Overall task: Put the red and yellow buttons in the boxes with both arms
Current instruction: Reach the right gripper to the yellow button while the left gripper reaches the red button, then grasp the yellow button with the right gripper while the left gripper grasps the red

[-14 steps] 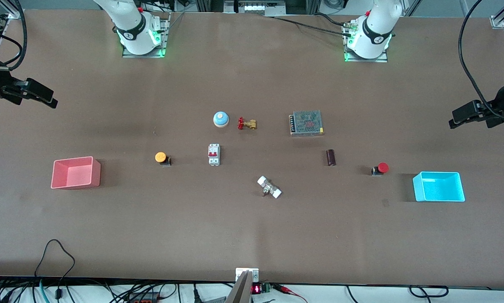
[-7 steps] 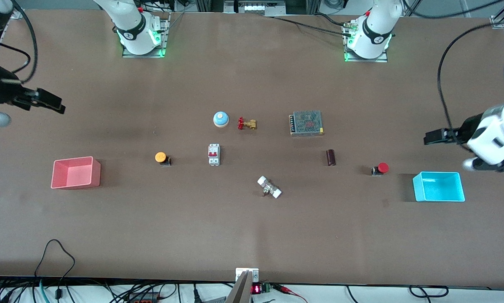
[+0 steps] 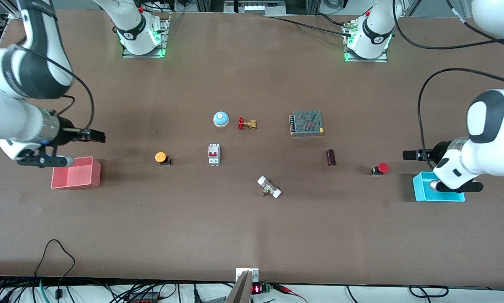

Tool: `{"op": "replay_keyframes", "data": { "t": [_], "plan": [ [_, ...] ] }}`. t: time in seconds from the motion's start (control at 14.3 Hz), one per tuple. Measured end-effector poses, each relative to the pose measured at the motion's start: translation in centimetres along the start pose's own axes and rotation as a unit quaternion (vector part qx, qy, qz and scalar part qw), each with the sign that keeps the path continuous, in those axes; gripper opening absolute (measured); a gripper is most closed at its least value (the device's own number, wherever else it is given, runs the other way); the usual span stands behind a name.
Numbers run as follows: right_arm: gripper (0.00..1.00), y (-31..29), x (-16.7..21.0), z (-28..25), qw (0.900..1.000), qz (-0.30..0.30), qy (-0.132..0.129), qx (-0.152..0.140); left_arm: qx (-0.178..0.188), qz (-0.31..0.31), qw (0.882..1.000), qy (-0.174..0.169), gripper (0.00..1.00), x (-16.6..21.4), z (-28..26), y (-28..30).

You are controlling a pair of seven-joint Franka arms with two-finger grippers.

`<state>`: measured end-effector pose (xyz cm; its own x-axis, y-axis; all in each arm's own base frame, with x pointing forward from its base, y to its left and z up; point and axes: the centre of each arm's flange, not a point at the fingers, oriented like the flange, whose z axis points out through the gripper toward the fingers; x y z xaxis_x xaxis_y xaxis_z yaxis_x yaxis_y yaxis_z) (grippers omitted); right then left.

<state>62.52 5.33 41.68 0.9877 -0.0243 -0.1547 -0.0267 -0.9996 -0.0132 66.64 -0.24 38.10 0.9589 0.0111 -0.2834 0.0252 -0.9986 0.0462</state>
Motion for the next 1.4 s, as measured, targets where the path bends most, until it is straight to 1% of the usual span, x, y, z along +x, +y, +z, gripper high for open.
{"op": "replay_keyframes", "data": {
  "t": [0.14, 0.28, 0.56, 0.77, 0.91, 1.26, 1.33, 1.4],
  "plan": [
    [1.0, -2.5, -0.1, 2.9, 1.0, -0.019, 0.021, 0.0, 0.001, 0.007, 1.0, 0.023, 1.0, 1.3, 3.0, 1.0],
    [1.0, -5.0, -0.6, 4.8, 0.999, -0.033, 0.032, 0.001, 0.002, 0.007, 0.999, 0.039, 1.0, 1.9, 7.1, 1.1],
    [1.0, -9.8, -1.2, 7.7, 0.997, -0.051, 0.051, 0.011, 0.002, 0.005, 0.999, 0.04, 1.0, 1.9, 12.7, 0.7],
    [1.0, -10.6, -1.3, 11.9, 0.995, -0.06, 0.074, 0.017, 0.002, 0.005, 0.999, 0.046, 1.0, 1.7, 15.5, 0.6],
    [1.0, -10.8, -1.4, 14.3, 0.995, -0.066, 0.074, 0.014, 0.002, 0.006, 0.999, 0.046, 1.0, 1.7, 16.3, 0.6],
    [1.0, -10.7, -1.1, 16.9, 0.993, -0.092, 0.07, -0.014, 0.002, 0.006, 0.999, 0.043, 1.0, 1.6, 16.6, 0.6],
    [1.0, -10.7, -1.1, 17.4, 0.993, -0.098, 0.069, -0.02, 0.002, 0.006, 0.999, 0.041, 0.99, 1.6, 16.8, 0.6],
    [1.0, -11.0, -1.1, 17.8, 0.992, -0.103, 0.069, -0.021, 0.002, 0.006, 0.999, 0.039, 0.96, 1.6, 17.1, 0.6]
  ]
}}
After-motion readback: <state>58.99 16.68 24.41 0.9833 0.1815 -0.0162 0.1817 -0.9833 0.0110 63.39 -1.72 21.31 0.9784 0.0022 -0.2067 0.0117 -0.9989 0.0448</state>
